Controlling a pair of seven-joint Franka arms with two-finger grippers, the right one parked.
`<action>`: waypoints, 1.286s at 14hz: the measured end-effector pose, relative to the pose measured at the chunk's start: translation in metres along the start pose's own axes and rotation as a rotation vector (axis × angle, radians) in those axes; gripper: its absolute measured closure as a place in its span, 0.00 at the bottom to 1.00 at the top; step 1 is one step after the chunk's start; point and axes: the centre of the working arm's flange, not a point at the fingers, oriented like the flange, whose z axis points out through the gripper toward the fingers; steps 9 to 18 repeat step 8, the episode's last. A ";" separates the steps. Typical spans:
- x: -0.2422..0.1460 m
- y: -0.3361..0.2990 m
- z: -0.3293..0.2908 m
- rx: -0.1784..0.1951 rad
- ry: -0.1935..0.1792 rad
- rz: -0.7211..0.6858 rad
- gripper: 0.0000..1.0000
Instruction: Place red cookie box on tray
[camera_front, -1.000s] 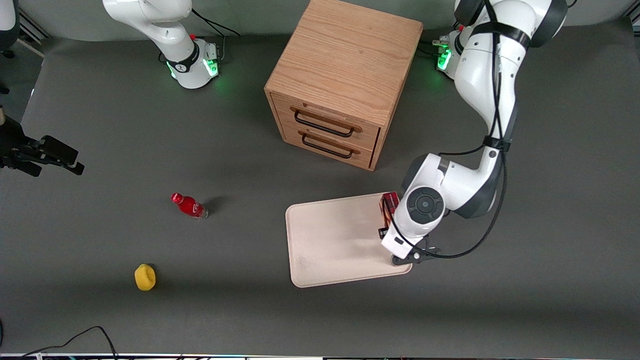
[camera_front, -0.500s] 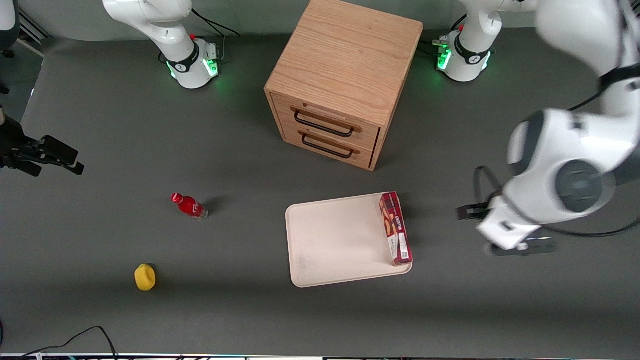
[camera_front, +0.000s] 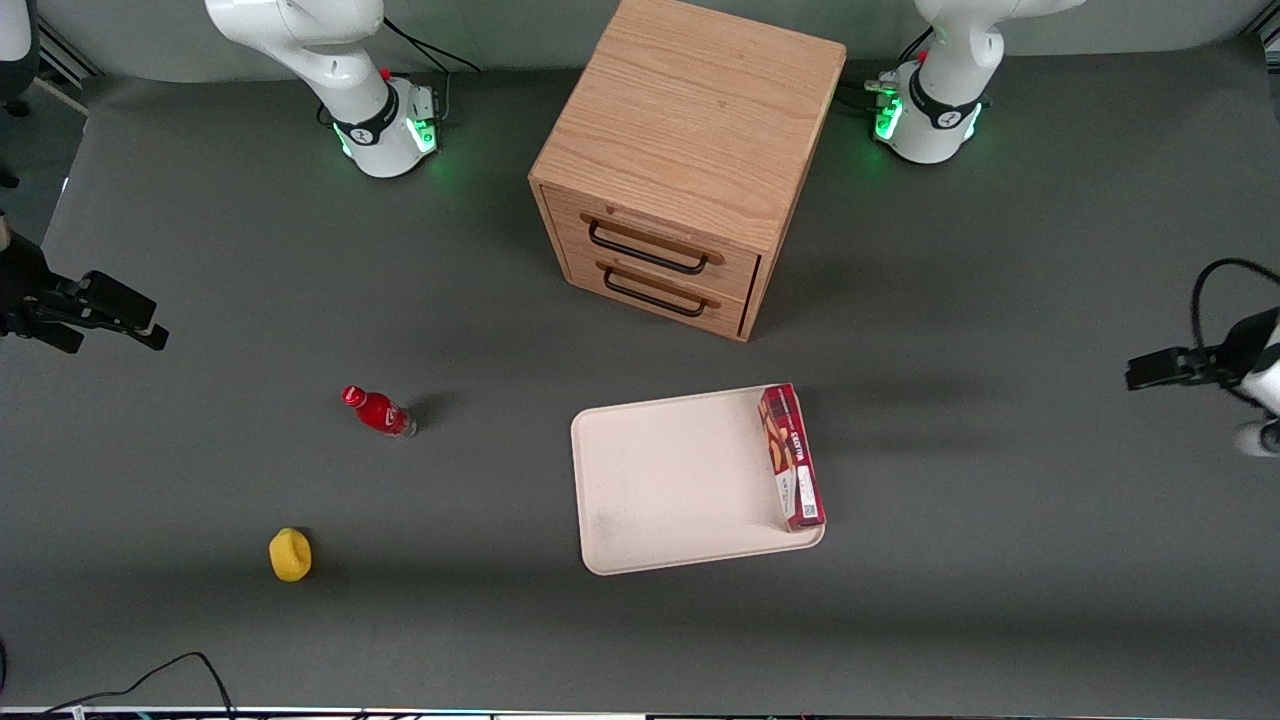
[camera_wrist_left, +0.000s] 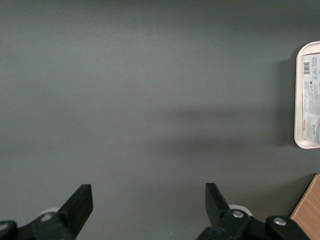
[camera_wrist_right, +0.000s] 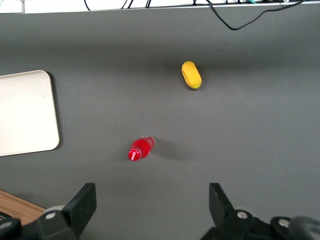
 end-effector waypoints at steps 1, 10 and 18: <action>-0.007 -0.001 -0.009 -0.001 0.012 0.002 0.00; -0.015 0.025 -0.039 -0.001 0.096 0.046 0.00; -0.015 0.025 -0.039 -0.001 0.096 0.046 0.00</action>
